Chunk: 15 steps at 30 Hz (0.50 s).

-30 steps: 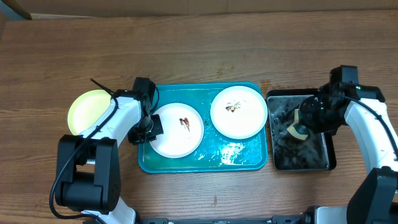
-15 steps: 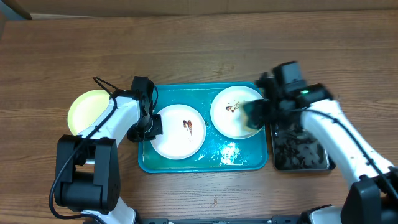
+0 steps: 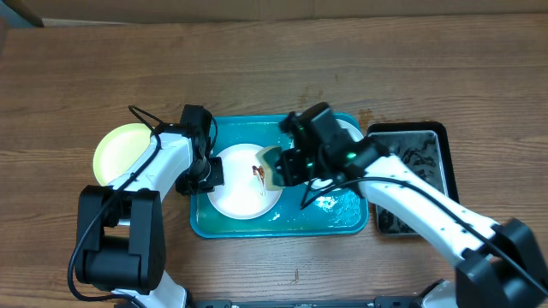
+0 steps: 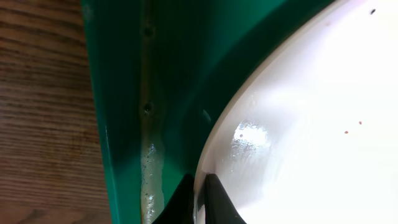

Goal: Clean dirty plates on tray and stack at the side
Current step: 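Carry the sponge with the right gripper over to the white plate, then scrub the white plate with the sponge while left gripper holds its rim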

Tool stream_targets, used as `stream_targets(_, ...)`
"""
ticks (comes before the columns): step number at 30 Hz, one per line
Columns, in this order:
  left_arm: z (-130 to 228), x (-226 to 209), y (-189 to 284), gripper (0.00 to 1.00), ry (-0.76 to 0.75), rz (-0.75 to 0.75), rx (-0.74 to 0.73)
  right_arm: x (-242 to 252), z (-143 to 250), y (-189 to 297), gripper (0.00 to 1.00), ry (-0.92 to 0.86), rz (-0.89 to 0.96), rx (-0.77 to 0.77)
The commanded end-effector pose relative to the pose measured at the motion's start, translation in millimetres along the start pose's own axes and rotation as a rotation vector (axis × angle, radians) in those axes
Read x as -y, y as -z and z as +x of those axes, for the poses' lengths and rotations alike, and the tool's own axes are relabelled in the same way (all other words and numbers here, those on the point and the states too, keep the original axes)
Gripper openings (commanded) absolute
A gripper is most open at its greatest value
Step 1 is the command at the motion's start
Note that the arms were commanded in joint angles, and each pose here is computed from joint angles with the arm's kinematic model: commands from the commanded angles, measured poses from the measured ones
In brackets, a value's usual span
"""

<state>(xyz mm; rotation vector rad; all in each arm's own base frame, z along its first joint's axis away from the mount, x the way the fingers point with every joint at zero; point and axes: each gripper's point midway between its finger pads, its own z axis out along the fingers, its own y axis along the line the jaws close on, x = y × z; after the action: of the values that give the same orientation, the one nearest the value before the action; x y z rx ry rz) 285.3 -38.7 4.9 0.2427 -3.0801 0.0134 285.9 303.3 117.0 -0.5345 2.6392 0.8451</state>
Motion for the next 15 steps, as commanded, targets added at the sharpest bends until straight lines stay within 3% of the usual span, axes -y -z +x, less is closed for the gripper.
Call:
stream_targets(1, 7.5, 4.8, -13.5, 0.04, -0.054, 0.029, -0.038, -12.3, -3.2, -18.0, 0.04, 0.021, -0.022, -0.005)
stream_targets(15, 8.3, 8.8, -13.3, 0.04, -0.072, 0.052, -0.042, -27.5, -3.7, -70.7, 0.04, 0.039, -0.073, 0.013)
